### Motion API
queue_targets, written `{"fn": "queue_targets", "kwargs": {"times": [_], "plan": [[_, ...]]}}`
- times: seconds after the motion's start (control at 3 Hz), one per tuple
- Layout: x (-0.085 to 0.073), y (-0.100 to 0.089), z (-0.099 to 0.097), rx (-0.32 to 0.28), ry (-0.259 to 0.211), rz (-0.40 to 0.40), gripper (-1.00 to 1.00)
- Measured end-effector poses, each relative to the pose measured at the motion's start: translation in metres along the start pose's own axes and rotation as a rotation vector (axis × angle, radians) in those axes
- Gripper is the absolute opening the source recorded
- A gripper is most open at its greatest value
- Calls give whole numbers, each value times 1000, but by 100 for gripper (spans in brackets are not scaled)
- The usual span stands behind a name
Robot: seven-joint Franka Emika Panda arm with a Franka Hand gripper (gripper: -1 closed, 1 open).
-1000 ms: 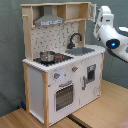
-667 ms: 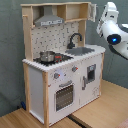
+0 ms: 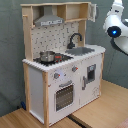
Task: Play with the kitchen
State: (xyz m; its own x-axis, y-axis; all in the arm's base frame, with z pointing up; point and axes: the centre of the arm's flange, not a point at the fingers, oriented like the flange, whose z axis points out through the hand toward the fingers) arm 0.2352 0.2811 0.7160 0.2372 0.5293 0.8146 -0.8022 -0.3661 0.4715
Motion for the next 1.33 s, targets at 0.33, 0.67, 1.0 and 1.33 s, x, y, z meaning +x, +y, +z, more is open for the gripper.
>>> {"fn": "queue_targets", "kwargs": {"times": [0.33, 0.67, 1.0, 1.33], "plan": [[-4, 5, 23, 6, -61, -90, 100], [-12, 0, 44, 24, -124, -185, 100], [-24, 0, 66, 32, -196, -281, 100], [-38, 6, 83, 33, -263, -368, 100]]}}
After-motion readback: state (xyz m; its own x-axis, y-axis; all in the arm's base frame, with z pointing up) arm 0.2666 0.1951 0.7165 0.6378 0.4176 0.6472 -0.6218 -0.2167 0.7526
